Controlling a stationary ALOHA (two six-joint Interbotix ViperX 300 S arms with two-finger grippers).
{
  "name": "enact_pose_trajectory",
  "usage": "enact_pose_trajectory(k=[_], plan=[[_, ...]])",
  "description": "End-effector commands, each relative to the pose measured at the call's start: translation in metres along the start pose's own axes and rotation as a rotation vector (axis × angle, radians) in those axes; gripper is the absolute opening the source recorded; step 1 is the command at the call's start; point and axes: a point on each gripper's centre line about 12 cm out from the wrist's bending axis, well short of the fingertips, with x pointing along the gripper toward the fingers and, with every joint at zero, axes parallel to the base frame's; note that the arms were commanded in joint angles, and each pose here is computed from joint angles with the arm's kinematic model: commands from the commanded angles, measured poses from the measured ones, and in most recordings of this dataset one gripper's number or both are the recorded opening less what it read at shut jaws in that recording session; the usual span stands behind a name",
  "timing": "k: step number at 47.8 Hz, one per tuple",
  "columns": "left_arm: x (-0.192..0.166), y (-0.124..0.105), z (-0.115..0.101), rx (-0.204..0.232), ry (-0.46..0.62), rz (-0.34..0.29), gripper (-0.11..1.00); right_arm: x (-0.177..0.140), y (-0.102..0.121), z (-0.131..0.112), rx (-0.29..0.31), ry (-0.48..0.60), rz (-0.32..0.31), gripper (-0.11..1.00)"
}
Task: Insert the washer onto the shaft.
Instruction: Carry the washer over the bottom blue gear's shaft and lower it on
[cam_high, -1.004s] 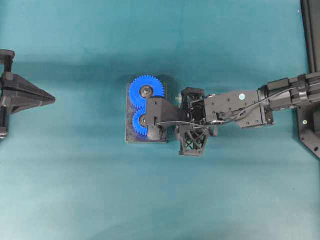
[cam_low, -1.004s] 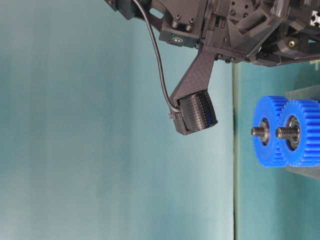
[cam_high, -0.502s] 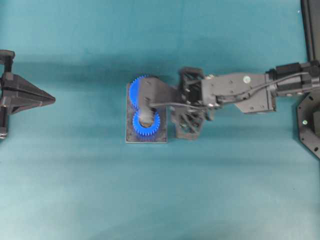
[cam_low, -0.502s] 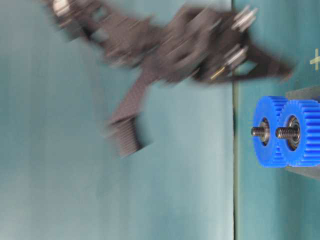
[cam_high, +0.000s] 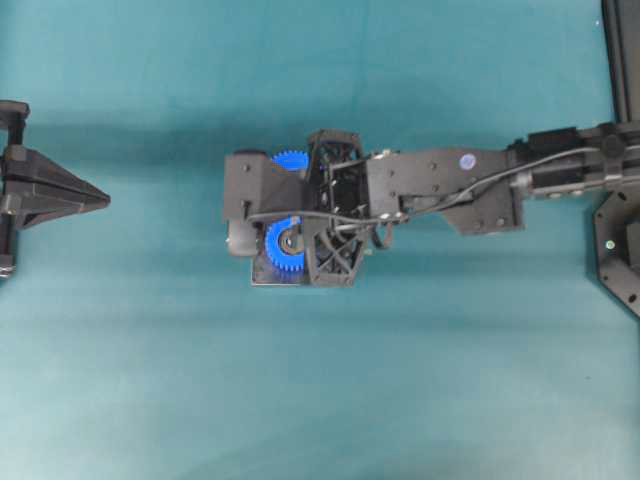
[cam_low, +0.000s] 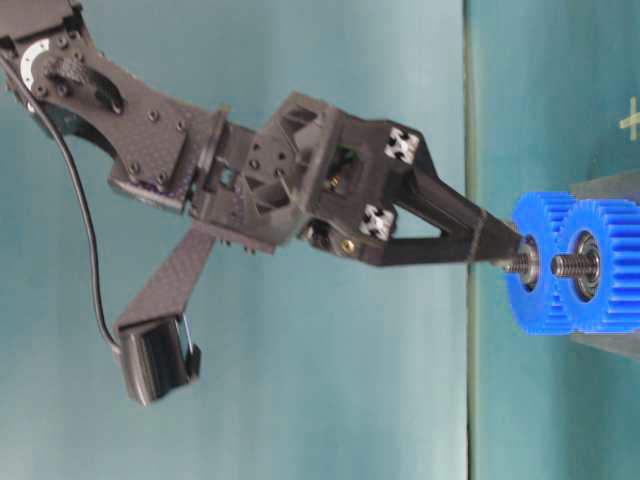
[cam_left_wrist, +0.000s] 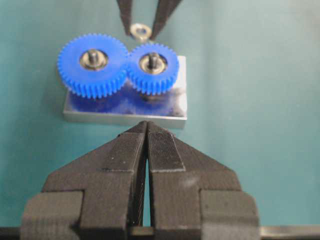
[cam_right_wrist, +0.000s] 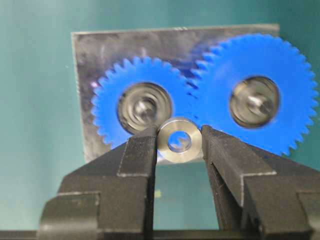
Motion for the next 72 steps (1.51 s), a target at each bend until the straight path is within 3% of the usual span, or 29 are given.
enact_pose_trajectory(k=[1,53,72], plan=[[0.000,0.000,0.005,0.000,-0.019,0.003,0.01,-0.013,0.002,0.010,-0.011,-0.043,0.003,0.33],[-0.003,0.000,0.005,-0.002,-0.025,0.001,0.01,0.003,0.015,0.014,-0.032,-0.023,0.012,0.33],[-0.002,0.001,0.004,-0.003,-0.022,0.003,0.01,0.007,0.014,0.009,-0.031,0.043,0.002,0.33]])
